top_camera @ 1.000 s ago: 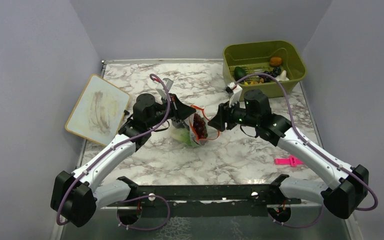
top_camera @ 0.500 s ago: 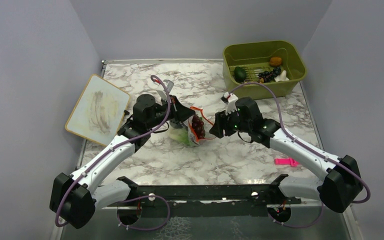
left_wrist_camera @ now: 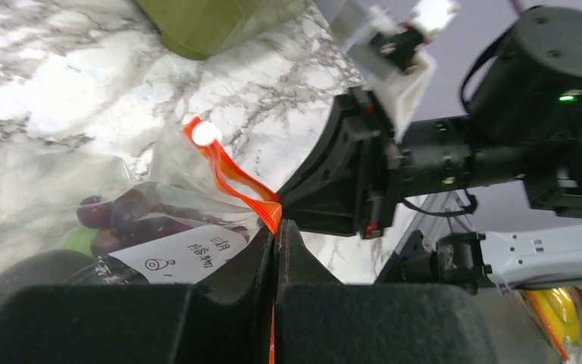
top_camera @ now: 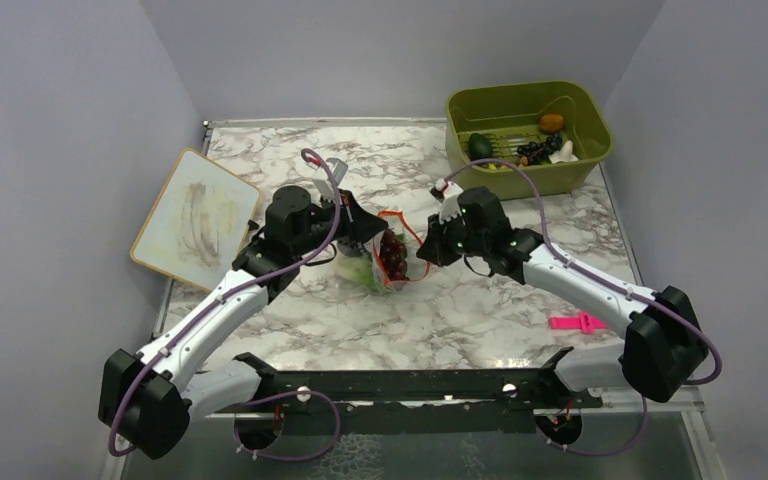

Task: Place the food in the zip-top bag and seal the zipper
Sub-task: Adjust the zipper food storage bag at the center of the board.

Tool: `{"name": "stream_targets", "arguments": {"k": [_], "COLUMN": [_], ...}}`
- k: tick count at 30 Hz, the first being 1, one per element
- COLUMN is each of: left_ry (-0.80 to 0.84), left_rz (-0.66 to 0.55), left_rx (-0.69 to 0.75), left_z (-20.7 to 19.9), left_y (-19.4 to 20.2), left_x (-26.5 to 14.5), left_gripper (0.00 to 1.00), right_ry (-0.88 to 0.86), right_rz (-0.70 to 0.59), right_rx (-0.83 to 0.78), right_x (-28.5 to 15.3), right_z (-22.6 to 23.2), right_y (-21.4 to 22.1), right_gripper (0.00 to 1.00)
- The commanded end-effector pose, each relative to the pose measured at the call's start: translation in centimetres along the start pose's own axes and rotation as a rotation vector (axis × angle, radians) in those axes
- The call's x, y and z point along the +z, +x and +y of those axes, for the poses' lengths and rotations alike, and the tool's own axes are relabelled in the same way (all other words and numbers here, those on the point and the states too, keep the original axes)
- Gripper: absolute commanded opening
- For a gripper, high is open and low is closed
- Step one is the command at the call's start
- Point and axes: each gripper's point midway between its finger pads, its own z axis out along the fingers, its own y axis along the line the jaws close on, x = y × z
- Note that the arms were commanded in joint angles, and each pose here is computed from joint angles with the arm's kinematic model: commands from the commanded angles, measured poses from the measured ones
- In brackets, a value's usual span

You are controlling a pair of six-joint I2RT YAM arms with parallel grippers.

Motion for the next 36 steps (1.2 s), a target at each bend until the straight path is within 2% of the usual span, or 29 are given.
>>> {"name": "stream_targets", "arguments": {"k": [1,3,4,8,14,16,18,21,23,26,29,31,34,36], "left_ry": [-0.122,-0.200,-0.225,-0.237,-0.339,-0.428,-0.554,-0.642,-0.560,-0.261,0.025,0.032,-0.143,-0.191], "left_rz": [-0.045,-0.038,-0.034,-0.017,0.092,0.112,0.130,0.182,0.203,0.205,0.138,0.129,0.156,0.171], "left_rx": [0.113,0.155,0.166,0.186,0.180,0.191,0.219,0.223,0.179,0.070,0.007,-0.011,0.019,0.038], "left_z": [0.5,1.6,1.9,1.7,3.4,4.5,6.4,8.0,6.7,1.2,-4.1,-4.0,-0.1,1.2], "left_y": [-3.5,-3.9,-4.0,-4.4,-3.5,-3.9,-4.2,-3.4,-2.6,-2.4,-3.8,-3.6,-2.6,-2.0], "left_x": [-0.9,-1.5,-1.7,-2.0,-2.1,-2.9,-4.1,-5.1,-4.3,-1.8,-0.4,-0.2,0.0,0.0], "left_gripper": [0.00,0.00,0.00,0.00,0.00,0.00,0.00,0.00,0.00,0.00,0.00,0.00,0.00,0.00], "right_ry": [-0.133,-0.179,-0.189,-0.212,-0.247,-0.217,-0.114,-0.090,-0.171,-0.312,-0.281,-0.236,-0.162,-0.157], "right_rz": [-0.260,-0.376,-0.395,-0.330,-0.473,-0.535,-0.566,-0.558,-0.520,-0.399,-0.357,-0.391,-0.438,-0.445], "right_rx": [-0.039,-0.013,0.004,0.039,0.040,0.039,0.038,0.033,0.042,0.098,0.127,0.108,0.067,0.052], "right_x": [-4.5,-6.4,-6.1,-5.2,-9.2,-10.3,-10.5,-10.1,-8.9,-5.7,-3.9,-4.3,-5.3,-5.5], "right_z": [5.2,6.5,6.5,6.9,8.7,8.3,6.5,5.8,6.9,8.4,7.4,6.8,6.0,5.9], "right_y": [-10.0,-12.3,-12.3,-12.0,-15.5,-16.5,-16.8,-16.1,-15.1,-12.1,-10.9,-11.7,-13.2,-13.4], "right_gripper": [0.01,0.01,0.01,0.01,0.01,0.01,0.01,0.01,0.01,0.01,0.01,0.01,0.01,0.01]}}
